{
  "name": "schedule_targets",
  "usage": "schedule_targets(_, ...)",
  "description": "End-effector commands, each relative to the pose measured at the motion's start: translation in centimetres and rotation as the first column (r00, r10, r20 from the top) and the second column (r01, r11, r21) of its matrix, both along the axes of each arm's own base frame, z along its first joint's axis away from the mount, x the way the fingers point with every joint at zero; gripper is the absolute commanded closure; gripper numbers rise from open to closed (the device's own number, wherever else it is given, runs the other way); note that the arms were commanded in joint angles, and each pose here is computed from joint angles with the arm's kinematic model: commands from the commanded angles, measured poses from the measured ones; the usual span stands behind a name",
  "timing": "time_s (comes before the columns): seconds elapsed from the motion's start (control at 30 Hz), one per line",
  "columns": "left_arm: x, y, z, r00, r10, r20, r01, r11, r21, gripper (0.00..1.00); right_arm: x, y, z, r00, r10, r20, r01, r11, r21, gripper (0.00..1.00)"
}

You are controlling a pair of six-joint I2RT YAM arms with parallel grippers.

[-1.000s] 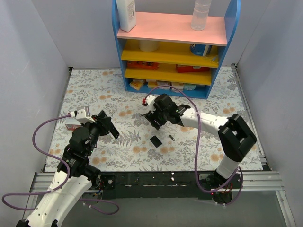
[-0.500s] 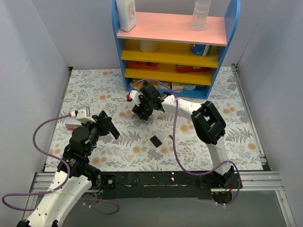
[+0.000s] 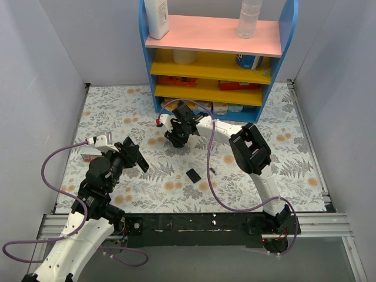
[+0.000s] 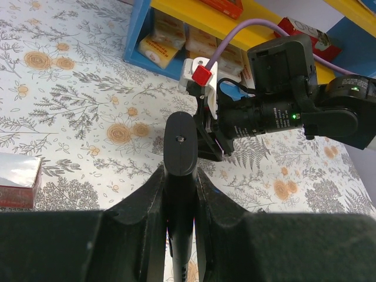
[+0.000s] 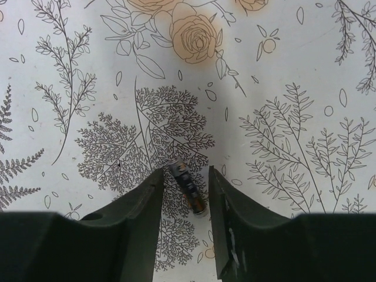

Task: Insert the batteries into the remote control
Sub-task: Pick up the battery from the center of the board.

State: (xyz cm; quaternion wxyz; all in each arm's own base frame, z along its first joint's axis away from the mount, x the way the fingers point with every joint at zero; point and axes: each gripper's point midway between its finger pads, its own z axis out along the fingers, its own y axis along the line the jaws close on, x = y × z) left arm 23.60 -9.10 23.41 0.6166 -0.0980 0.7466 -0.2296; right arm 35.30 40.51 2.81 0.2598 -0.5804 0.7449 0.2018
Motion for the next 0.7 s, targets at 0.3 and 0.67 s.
schedule_targets(0.3,0.4,-0.4,-0.1,1.0,-0.017,0.007,0.017,1.0,-0.01,1.0,-1.3,-3.0,-0.6,0.996,-0.083,-0.017,0.082,0.996,-0.045,0.82)
schedule_targets(0.67,0.0,-4.7,0.1,0.976,-0.207,0.066,0.215,0.96,-0.177,1.0,-4.4,-6.0,3.2,0.973,-0.23,0.002,0.23,0.971,0.06,0.99)
